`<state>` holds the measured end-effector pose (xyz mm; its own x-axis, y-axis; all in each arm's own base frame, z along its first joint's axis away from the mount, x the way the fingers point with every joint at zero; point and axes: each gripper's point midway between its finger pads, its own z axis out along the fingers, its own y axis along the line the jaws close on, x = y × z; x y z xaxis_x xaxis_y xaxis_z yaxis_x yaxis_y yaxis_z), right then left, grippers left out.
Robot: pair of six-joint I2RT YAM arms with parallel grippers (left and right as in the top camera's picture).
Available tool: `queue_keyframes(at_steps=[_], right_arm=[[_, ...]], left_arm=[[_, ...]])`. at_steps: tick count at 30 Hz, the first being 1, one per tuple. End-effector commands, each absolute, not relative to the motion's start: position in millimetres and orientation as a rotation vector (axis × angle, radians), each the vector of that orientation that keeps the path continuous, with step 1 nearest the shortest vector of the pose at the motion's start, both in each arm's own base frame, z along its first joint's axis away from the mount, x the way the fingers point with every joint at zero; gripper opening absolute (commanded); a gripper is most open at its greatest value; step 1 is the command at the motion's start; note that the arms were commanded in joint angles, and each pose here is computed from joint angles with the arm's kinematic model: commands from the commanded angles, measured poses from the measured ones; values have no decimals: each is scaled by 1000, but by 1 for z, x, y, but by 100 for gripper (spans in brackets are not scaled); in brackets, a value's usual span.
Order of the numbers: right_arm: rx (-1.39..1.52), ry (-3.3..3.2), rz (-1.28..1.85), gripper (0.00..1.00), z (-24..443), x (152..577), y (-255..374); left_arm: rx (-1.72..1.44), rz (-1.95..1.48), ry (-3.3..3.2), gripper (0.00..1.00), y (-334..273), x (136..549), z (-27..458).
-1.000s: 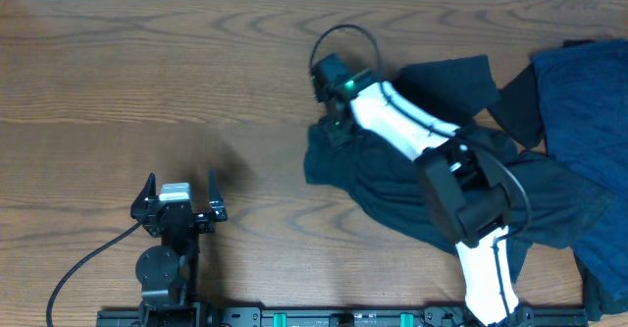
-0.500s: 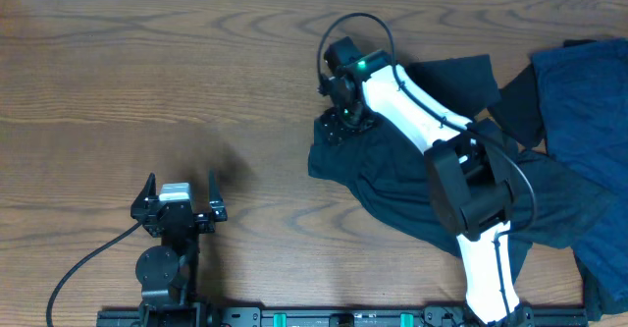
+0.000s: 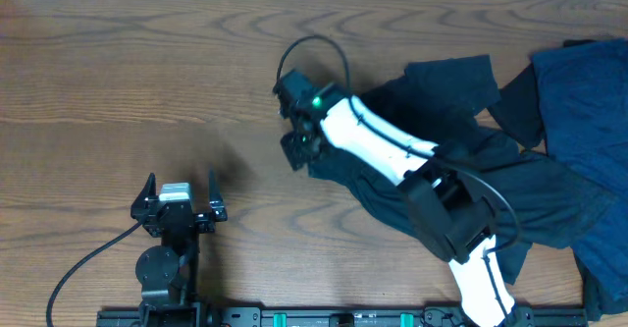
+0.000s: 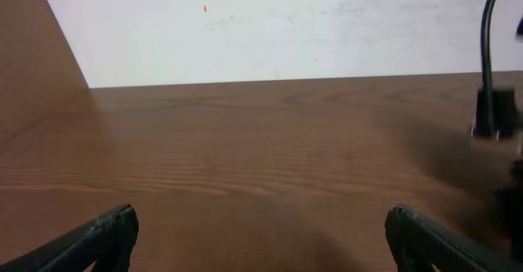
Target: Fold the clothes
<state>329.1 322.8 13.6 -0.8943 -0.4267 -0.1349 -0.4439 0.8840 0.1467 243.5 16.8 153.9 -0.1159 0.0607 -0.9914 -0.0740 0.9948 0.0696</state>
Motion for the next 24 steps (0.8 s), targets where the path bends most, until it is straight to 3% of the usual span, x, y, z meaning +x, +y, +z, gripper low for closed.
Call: queue_keyframes(at_steps=[1,8,14,19,24], right_arm=[[-614,2936,106,64,-3,328,309],[-594,2930,120,65,-12,326,311],[-677,2922,308,66,-4,322,332],[-752,3026,632,64,2,280,358],[-1003,3049,907,67,15,224,382]], left_arm=[[-19,141,1730,98,21,243,136],[-19,141,1730,98,21,243,136],[-19,141,1730,98,21,243,136],[-19,141,1730,98,21,243,136],[-19,141,1730,98,21,243,136]])
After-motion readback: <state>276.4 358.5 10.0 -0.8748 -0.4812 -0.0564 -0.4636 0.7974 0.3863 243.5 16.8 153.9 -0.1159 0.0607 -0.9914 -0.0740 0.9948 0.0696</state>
